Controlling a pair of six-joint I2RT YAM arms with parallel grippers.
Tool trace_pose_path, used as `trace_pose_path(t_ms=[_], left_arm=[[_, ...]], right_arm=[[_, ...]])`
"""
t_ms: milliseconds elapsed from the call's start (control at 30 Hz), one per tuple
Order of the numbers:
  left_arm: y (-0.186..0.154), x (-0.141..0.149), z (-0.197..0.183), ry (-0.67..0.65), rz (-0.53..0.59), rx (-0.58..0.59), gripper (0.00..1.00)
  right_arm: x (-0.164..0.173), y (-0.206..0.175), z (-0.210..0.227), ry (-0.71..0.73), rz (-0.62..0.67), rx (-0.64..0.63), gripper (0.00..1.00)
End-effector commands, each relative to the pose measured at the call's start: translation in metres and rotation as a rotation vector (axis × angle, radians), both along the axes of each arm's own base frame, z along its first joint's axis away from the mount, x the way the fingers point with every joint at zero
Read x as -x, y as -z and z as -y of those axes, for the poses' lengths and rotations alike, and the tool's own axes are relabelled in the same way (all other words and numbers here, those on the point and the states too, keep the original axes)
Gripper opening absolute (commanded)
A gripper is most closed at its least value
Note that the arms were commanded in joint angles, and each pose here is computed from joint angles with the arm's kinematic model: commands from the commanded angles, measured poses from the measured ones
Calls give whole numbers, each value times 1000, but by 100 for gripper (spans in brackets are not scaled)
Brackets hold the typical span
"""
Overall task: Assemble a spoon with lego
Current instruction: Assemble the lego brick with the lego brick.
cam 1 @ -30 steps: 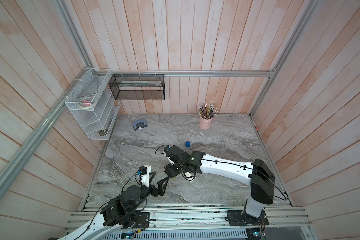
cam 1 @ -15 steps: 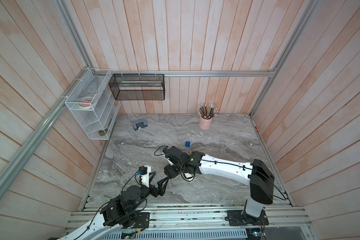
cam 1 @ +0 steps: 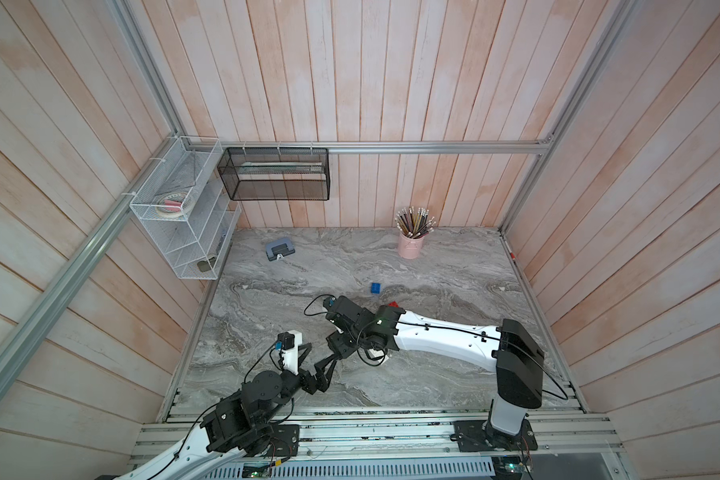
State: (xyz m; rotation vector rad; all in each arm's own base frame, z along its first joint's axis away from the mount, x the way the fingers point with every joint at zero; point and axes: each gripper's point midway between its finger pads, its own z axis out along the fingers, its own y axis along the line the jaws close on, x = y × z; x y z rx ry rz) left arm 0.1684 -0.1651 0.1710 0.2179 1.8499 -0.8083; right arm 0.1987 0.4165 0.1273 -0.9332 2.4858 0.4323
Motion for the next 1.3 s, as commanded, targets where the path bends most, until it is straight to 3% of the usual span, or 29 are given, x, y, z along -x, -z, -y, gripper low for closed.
trace_pose_path(t_ms=[0,267,500,700,1267], left_arm=[[6,-1,-1,-7,-1,-12,100],[6,-1,-2,-8,0,-13,100],[5,-1,-1,-6,1,-10,100],[5,0,-1,-5,-1,-11,100],[5,0,-1,-1,1,-10,100]], right_arm=[[17,55,39,0,-93,230,48],[10,41,39,60,-69,212,51],[-8,33,50,212,-10,216,52],[-17,28,46,302,-1,136,54],[-19,17,42,345,-1,68,66]])
